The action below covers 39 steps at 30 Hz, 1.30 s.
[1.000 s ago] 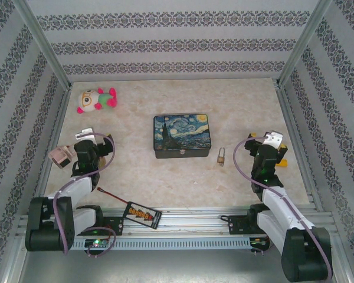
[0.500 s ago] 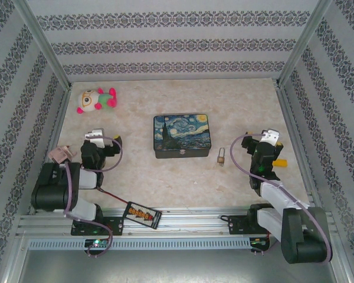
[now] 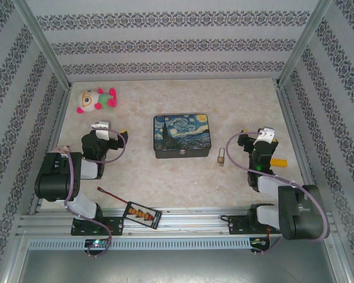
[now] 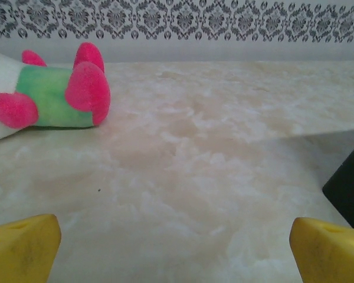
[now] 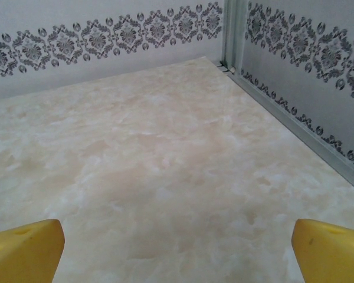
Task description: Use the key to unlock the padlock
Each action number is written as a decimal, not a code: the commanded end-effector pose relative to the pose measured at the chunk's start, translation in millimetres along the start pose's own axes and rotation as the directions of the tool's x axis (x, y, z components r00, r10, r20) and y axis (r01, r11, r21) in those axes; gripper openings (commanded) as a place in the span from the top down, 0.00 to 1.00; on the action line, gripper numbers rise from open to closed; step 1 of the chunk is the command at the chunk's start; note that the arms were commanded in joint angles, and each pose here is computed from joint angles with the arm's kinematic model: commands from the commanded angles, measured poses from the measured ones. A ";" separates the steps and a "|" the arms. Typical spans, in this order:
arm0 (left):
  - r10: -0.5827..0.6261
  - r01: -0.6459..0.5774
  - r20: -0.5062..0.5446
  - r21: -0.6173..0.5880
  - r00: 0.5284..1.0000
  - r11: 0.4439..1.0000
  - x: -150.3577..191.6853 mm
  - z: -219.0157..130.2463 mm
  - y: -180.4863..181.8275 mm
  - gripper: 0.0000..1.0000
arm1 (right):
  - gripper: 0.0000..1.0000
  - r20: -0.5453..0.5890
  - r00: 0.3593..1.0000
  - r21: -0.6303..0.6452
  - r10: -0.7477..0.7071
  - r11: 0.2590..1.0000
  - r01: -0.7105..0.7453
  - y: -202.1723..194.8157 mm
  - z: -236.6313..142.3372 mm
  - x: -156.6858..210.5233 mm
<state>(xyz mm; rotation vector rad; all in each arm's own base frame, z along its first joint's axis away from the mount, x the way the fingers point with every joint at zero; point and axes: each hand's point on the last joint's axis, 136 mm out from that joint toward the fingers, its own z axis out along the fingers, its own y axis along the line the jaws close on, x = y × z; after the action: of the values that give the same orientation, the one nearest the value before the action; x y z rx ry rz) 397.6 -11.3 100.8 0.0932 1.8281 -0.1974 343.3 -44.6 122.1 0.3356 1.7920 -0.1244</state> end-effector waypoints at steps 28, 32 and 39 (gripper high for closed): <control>0.007 -0.007 -0.017 -0.007 1.000 1.000 7.6 -5.1 1.2 0.01 | 0.02 -0.025 0.993 -0.420 -0.118 0.902 0.097 73.2 35.0 10.2; 0.005 -0.005 -0.022 -0.011 1.000 1.000 8.3 -4.3 2.2 0.01 | 0.02 -0.017 0.991 -0.450 -0.130 0.886 0.108 77.9 32.1 10.7; 0.004 -0.004 -0.026 -0.011 1.000 1.000 8.3 -3.5 2.4 0.01 | 0.02 -0.011 0.994 -0.083 -0.104 0.991 0.103 31.7 39.8 8.8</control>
<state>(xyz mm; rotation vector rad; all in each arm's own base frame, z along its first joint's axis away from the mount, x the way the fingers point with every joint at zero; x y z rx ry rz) 391.3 -11.4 87.8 0.0943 1.8746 -0.1957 393.1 -4.0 103.0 0.0658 1.8499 0.0340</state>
